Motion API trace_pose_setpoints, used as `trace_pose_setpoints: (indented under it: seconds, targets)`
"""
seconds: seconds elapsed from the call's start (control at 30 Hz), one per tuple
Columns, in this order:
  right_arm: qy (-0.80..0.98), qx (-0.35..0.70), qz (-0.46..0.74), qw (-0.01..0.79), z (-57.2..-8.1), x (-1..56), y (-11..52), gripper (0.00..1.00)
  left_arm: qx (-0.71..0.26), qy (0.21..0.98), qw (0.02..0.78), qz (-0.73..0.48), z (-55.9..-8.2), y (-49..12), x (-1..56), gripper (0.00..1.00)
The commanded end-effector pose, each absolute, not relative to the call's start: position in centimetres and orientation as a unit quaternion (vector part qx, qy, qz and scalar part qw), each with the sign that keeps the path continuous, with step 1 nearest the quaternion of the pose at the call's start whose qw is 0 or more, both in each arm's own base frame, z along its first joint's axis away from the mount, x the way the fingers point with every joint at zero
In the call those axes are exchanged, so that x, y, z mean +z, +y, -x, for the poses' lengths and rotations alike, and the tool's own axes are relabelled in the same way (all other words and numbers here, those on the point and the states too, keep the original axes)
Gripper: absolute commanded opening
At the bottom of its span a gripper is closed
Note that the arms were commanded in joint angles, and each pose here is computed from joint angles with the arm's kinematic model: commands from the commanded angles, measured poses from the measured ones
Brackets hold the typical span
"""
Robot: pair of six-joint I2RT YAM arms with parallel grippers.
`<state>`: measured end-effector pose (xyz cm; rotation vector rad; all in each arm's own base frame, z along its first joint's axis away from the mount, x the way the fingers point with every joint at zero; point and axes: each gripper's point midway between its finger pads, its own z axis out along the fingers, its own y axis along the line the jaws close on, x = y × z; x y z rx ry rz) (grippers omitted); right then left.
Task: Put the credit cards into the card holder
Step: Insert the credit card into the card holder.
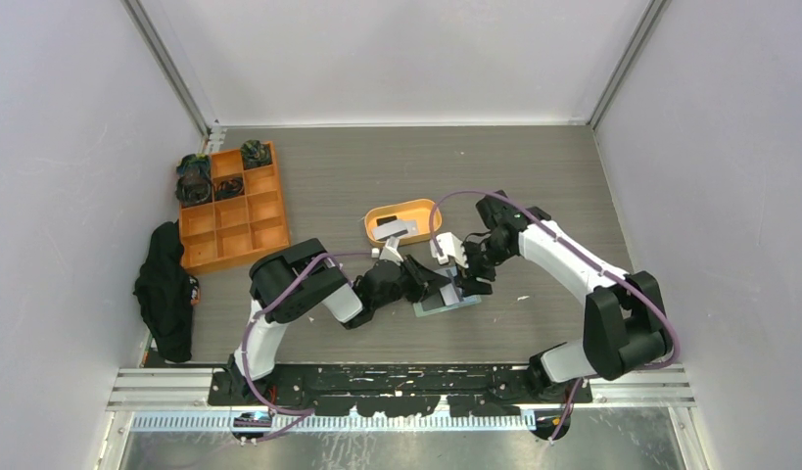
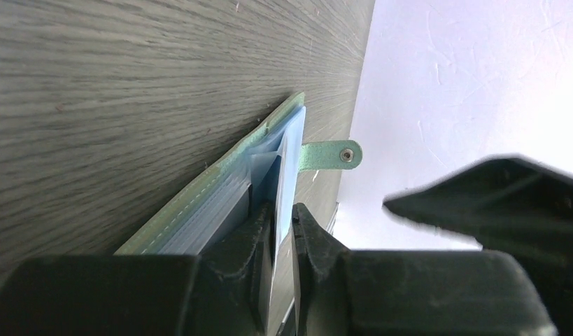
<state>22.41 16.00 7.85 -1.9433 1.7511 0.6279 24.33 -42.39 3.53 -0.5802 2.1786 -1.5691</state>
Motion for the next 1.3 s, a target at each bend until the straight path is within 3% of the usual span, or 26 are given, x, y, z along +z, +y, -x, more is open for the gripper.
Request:
trace_pose_setpoints:
  seconds: [0.0,0.13,0.27,0.9,1.27]
  targets:
    - [0.601,0.277,0.708,0.249,-20.8,9.7,19.7,0.55,-0.525,0.808,0.188,0.19,-23.6,-41.9,0.9,0.17]
    - [0.582,0.259,0.732,0.242,-20.2,8.9,21.9,0.28,-0.522,0.809,0.188,0.193,-23.6,-41.7,0.7,0.18]
    - [0.568,0.238,0.749,0.246,-19.8,8.0,23.4,0.2,-0.523,0.809,0.187,0.194,-23.7,-41.6,0.6,0.18]
    - [0.544,0.104,0.803,0.22,-21.7,2.4,21.8,0.14,-0.536,0.802,0.174,0.198,-23.7,-41.5,0.6,0.22]
    - [0.561,0.082,0.795,0.216,-22.8,2.9,19.5,0.13,-0.538,0.801,0.173,0.198,-23.8,-41.2,0.7,0.25]
